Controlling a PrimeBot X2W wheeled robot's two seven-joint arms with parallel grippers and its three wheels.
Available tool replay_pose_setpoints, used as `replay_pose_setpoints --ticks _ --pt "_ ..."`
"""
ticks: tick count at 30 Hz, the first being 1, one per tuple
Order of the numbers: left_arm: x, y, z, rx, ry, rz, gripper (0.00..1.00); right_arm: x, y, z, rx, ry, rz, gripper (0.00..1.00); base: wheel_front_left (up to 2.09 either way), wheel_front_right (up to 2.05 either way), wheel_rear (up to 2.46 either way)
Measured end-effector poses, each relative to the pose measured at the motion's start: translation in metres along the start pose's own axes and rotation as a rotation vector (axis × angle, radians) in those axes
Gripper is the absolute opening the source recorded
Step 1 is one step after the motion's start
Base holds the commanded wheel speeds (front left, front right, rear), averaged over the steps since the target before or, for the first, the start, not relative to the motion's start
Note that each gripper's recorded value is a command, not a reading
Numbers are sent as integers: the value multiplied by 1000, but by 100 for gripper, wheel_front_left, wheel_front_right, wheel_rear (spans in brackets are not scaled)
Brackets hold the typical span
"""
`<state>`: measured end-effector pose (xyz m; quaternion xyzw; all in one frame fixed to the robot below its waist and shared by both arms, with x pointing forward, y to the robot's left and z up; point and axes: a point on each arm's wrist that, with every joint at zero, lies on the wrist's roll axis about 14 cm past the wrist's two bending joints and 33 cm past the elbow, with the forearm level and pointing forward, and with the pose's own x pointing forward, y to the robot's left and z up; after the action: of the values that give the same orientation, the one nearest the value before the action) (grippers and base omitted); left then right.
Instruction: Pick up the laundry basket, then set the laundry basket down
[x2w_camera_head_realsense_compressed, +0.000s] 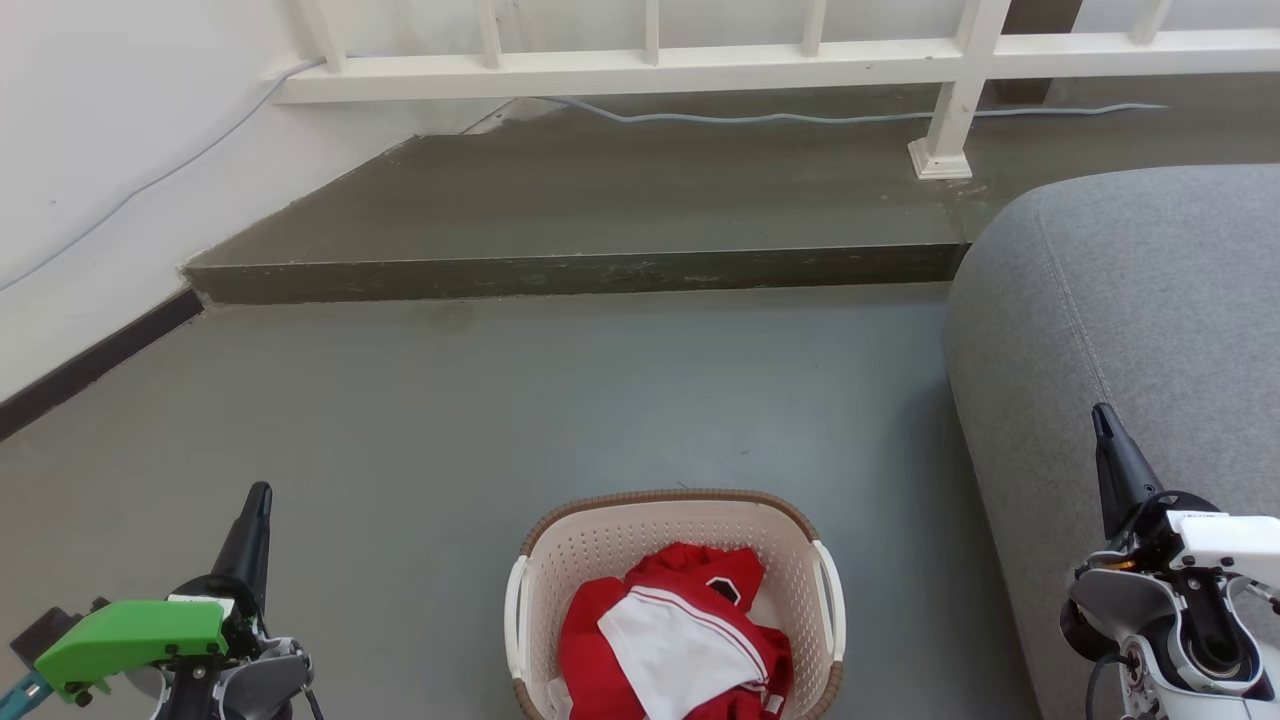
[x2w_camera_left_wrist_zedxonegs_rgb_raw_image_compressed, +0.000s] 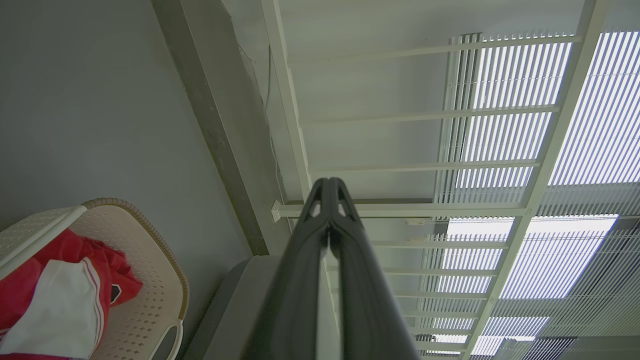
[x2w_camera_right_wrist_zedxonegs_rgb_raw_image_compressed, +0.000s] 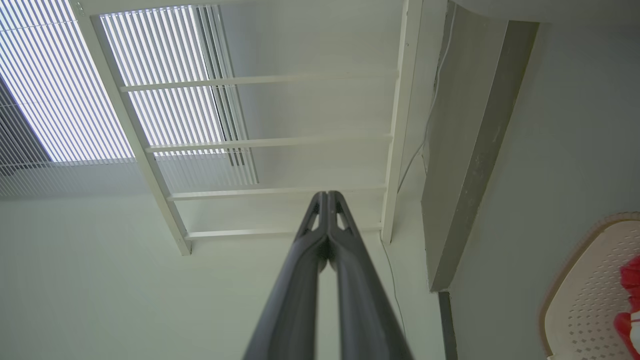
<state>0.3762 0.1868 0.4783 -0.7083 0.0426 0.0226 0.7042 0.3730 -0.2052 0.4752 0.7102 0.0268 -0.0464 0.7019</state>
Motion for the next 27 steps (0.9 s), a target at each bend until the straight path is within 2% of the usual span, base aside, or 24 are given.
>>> replay_pose_setpoints --ticks 27 --pt "0 0 0 -1 -1 0 0 0 0 0 0 -1 0 0 0 0 0"
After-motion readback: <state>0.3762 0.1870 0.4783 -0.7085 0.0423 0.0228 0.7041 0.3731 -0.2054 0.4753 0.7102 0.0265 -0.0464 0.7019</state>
